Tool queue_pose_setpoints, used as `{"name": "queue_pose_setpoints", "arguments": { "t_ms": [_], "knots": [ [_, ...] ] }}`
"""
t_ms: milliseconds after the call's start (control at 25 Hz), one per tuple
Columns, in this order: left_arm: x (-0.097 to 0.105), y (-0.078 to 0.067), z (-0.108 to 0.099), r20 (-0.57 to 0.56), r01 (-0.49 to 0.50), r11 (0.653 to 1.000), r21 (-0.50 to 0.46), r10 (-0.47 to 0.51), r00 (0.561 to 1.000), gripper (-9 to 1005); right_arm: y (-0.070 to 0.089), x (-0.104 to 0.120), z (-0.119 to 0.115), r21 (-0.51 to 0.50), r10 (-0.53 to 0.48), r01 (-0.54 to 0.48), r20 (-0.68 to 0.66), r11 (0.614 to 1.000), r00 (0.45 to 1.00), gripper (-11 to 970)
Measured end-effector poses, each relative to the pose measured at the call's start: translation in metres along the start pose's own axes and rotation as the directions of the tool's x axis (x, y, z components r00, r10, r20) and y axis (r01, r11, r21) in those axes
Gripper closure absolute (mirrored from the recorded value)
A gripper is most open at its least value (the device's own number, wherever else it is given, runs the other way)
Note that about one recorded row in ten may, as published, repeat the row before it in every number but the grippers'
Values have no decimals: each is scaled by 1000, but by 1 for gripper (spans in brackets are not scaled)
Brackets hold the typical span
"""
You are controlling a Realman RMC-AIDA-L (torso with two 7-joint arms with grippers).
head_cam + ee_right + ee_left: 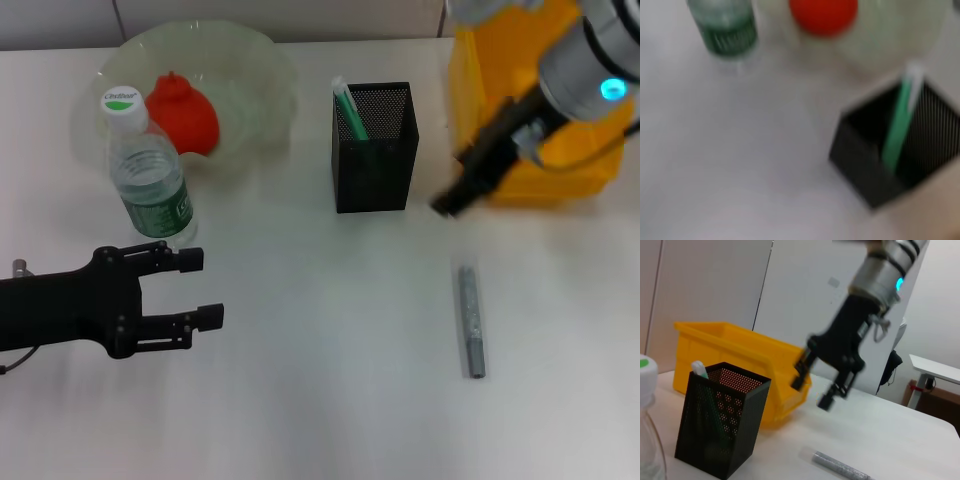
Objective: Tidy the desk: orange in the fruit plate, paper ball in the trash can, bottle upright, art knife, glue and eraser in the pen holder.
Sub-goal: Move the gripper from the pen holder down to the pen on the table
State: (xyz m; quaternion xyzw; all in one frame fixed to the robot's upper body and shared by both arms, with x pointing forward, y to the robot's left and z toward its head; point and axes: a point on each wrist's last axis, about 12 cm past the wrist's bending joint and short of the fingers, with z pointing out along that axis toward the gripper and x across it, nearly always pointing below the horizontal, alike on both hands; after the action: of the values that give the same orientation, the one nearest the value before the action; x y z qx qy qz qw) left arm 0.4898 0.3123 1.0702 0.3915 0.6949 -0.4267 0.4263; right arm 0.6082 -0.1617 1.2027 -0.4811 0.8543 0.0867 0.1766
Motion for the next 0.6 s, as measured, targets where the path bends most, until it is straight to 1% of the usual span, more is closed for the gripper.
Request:
{"name": "queue_pose_setpoints", "arguments": {
  "t_ms": [160, 240, 400, 600],
  "knots": [
    [-1, 0, 0, 1, -2, 1000, 3, 2, 1000, 203, 6, 19, 19, -3, 58, -59, -111, 998, 992, 250],
    [-1, 0, 0, 1, -2, 1000, 3, 2, 1000, 203, 7, 26, 28, -6, 81, -83, -132, 997, 988, 252],
    [-2, 2, 5, -17, -11, 1000, 16, 11, 1000, 203, 8, 35, 46, -6, 116, -118, -146, 993, 983, 267],
    [-5, 3, 9, -32, -14, 999, 29, 15, 999, 204, 10, 39, 61, -13, 121, -124, -152, 992, 981, 286]
  ]
}}
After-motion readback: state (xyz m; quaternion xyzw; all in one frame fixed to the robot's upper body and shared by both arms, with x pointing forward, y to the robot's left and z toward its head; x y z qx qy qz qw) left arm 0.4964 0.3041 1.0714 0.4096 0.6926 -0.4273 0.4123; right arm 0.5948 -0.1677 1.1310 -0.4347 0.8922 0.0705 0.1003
